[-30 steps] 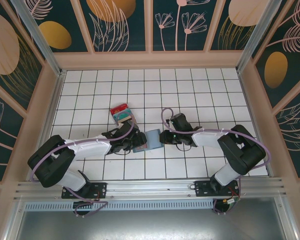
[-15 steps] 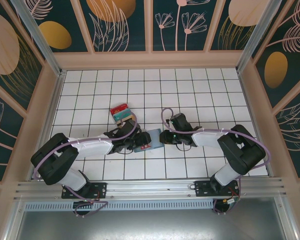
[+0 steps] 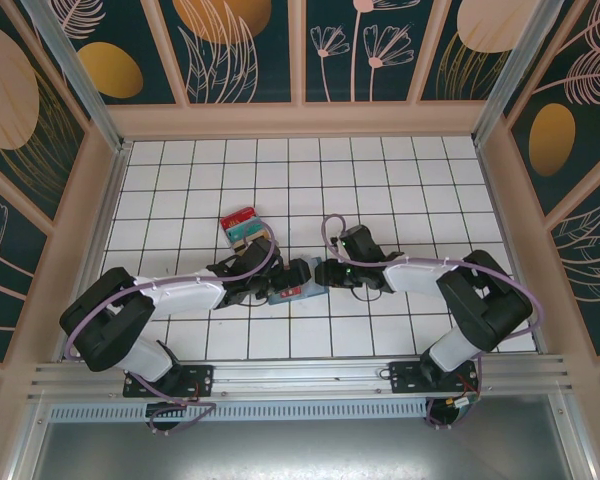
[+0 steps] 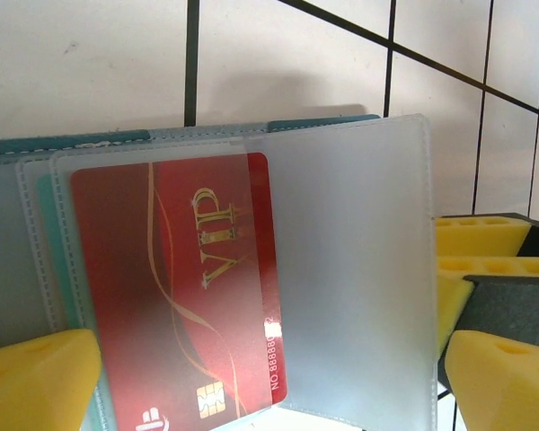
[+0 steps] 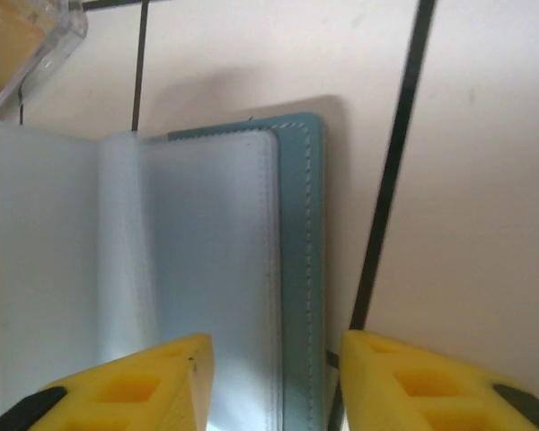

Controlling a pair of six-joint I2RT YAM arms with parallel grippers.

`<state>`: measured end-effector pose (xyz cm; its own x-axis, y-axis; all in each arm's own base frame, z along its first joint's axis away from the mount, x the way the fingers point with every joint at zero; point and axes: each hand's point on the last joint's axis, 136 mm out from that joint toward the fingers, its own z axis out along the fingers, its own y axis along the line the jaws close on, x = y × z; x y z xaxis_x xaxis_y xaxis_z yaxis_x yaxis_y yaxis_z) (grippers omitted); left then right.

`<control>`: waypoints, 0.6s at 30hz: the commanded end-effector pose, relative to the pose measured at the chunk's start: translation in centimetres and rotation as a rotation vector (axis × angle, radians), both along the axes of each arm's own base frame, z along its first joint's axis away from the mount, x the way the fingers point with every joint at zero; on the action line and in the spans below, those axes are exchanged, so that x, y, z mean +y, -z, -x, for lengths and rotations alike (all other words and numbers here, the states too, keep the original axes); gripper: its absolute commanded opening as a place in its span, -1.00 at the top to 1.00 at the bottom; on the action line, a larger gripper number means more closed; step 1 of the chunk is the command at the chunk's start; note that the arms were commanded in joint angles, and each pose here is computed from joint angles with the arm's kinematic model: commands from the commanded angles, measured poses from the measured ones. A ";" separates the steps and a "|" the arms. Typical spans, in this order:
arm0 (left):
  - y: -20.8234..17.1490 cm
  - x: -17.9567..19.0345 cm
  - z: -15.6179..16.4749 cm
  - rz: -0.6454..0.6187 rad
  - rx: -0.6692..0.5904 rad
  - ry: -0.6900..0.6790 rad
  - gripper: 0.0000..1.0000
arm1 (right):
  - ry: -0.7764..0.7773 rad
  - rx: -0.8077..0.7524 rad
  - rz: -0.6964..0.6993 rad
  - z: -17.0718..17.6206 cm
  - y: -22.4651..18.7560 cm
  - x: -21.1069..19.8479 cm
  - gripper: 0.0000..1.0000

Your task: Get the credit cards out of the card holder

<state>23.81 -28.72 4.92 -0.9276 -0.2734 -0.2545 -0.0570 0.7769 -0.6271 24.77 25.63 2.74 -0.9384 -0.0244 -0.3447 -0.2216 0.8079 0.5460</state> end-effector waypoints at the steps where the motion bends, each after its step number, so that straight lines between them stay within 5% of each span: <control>1: -0.6 0.0 0.2 0.013 -0.019 0.010 -0.97 | 0.056 -0.053 0.038 -1.1 -1.5 -1.4 0.09; 8: -1.2 1.2 0.1 -0.025 -0.049 -0.014 -0.85 | 0.006 -0.137 -0.113 -1.5 -6.2 0.5 0.15; 18: 0.9 4.4 0.9 -0.200 -0.034 -0.026 0.27 | -0.167 -0.048 -0.172 0.3 -5.7 5.5 0.33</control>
